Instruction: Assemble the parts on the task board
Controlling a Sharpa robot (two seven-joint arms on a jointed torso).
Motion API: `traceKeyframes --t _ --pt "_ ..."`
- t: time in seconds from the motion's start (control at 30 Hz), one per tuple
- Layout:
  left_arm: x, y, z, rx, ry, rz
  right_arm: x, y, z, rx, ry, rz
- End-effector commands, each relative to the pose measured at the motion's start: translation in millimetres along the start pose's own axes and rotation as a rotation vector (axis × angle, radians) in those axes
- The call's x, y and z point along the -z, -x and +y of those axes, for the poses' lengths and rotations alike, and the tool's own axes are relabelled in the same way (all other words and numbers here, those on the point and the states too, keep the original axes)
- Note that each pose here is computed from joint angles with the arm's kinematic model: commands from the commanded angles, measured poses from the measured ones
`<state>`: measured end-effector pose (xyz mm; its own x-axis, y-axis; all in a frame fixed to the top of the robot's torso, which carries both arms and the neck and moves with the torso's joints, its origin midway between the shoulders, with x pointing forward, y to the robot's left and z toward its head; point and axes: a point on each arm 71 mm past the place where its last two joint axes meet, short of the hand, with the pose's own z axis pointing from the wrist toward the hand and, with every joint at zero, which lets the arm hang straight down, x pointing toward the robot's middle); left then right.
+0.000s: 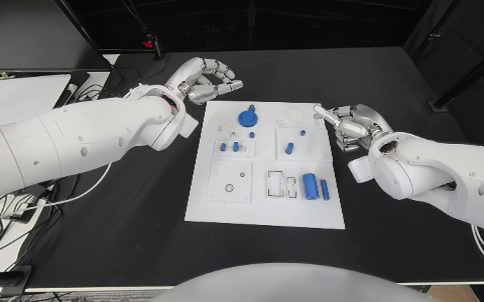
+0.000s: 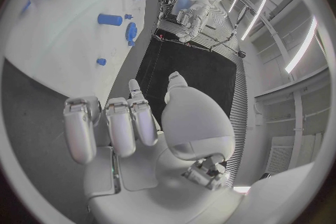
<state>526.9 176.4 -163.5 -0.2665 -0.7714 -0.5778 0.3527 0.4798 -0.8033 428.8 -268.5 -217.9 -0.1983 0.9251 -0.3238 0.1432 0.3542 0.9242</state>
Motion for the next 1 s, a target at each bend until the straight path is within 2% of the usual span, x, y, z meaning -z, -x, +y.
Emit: traceKeyframes --t 0.03,0.2,0.37,0.5,0.6,0.7,1.0 --pt "-2.7 0.9 -9.5 -0.011 -0.142 -0.084 -0.3 1.4 4.6 -0.008 0.058 -0.023" --pt "-7.5 -12.5 -10.7 -0.125 -0.228 -0.046 -1.0 1.1 4.7 -0.009 0.063 -0.025" --pt "-11.1 -28.9 -10.1 -0.269 -0.31 0.023 -1.3 1.0 4.3 -0.011 0.063 -0.025" --pt "-12.7 -41.5 -8.5 -0.4 -0.374 0.102 -1.3 1.0 3.9 -0.011 0.061 -0.026" --pt "-13.9 -52.2 -6.3 -0.538 -0.433 0.181 -1.5 0.9 3.7 -0.011 0.059 -0.026" --pt "-14.6 -58.6 -4.6 -0.63 -0.473 0.227 -1.7 0.5 3.6 -0.012 0.057 -0.025" --pt "-19.2 -76.4 2.2 -0.791 -0.525 0.336 -2.5 -1.5 3.5 -0.013 0.051 -0.018"
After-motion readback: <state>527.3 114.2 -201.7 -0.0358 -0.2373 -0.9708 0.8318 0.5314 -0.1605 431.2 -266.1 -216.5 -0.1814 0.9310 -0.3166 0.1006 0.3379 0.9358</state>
